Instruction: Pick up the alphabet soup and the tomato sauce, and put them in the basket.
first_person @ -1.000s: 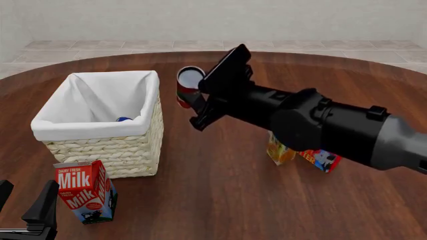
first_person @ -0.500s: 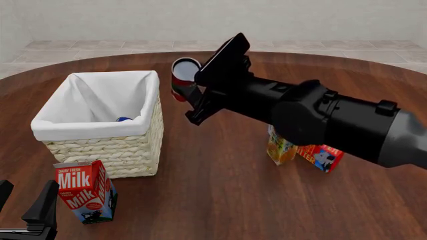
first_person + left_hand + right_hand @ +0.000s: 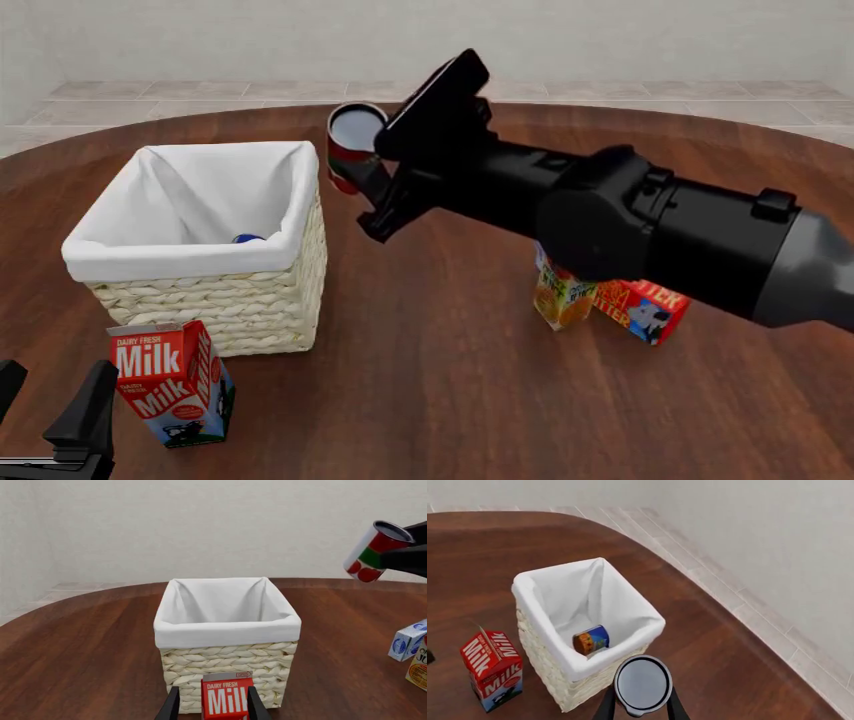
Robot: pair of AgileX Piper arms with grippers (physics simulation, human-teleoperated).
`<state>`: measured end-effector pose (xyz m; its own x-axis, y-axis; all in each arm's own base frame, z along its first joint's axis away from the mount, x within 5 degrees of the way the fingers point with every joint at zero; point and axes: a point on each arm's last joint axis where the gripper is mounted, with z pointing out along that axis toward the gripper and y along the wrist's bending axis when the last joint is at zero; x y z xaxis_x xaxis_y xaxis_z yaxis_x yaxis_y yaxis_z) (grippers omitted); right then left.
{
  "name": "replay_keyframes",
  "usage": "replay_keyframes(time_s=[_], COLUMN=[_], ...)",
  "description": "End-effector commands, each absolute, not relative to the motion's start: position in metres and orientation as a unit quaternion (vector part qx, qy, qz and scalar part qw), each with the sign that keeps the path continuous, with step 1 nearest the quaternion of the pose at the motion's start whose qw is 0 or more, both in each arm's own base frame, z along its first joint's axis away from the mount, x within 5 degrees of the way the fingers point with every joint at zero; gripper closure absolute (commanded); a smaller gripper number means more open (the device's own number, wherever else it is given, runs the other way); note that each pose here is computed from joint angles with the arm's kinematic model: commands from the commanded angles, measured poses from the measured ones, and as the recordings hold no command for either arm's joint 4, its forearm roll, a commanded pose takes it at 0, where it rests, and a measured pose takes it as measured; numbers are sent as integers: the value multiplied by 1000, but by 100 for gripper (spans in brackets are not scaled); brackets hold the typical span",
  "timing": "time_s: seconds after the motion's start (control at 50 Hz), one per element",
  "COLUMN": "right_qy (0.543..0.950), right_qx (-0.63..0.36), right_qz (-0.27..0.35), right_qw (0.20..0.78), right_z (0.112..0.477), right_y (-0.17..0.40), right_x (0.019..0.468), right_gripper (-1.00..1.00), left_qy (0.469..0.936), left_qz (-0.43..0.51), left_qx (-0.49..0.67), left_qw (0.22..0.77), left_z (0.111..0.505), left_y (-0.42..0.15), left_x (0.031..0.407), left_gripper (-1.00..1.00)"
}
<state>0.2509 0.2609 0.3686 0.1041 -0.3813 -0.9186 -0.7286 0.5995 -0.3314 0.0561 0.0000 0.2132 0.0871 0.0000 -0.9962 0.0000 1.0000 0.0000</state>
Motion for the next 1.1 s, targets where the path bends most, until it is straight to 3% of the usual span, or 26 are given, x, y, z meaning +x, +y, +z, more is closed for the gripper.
replay_keyframes(time_s=[0.02,1.1], right_qy=[650,638], right_qx=[-419,-442], right_qz=[152,158], right_qw=[615,611], right_z=[379,377], right_y=[264,294], right_x=[249,253], right_gripper=[100,100], left_qy=[676,676], left_qz=[0,0], left_qx=[0,0], left_qw=[737,737], left_z=[213,213], left_y=[0,0], left_x=[56,56], left_gripper=[-100,-100])
